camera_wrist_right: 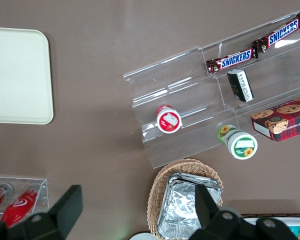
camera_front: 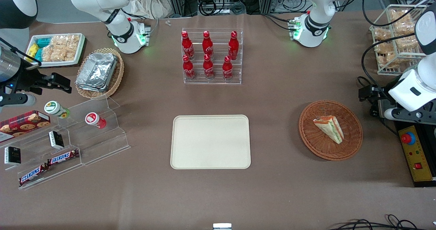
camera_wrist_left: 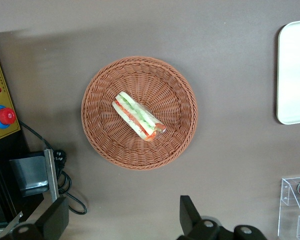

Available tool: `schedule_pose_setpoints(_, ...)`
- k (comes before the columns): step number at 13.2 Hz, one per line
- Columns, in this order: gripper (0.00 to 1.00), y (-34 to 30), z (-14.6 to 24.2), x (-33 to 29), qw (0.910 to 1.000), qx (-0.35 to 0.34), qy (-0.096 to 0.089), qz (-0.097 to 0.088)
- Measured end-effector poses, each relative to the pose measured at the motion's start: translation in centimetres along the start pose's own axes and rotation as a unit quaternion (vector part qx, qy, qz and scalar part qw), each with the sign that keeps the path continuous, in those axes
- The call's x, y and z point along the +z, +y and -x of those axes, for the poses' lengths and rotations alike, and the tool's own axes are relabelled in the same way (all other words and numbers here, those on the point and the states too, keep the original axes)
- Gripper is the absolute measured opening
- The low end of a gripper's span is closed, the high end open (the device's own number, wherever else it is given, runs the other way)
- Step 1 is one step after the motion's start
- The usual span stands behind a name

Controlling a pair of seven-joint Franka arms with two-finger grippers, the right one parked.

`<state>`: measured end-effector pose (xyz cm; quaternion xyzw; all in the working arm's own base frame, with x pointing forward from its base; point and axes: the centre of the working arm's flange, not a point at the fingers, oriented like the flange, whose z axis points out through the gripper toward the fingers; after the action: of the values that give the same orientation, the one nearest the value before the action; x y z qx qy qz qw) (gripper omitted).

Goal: Place sandwich from basket to tray
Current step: 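Move the left gripper over the wrapped sandwich in the wicker basket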

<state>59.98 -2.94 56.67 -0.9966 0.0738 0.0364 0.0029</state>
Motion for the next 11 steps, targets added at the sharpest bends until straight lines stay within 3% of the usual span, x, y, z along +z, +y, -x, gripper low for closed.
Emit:
schedule_pose_setpoints(4, 1.0, 0.0, -0.2, 0.5, 1.0, 0.0, -0.004, 0.001)
schedule_pose_setpoints(7, 1.0, -0.4, -0.8, 5.2, 0.9968, -0.071, -0.038, 0.003)
schedule_pose_setpoints(9, 1.0, -0.4, -1.5, 10.2, 0.9848, -0.173, -0.017, 0.002)
schedule_pose_setpoints(11, 1.0, -0.2, -1.4, 15.6, 0.9616, -0.274, 0.016, 0.007)
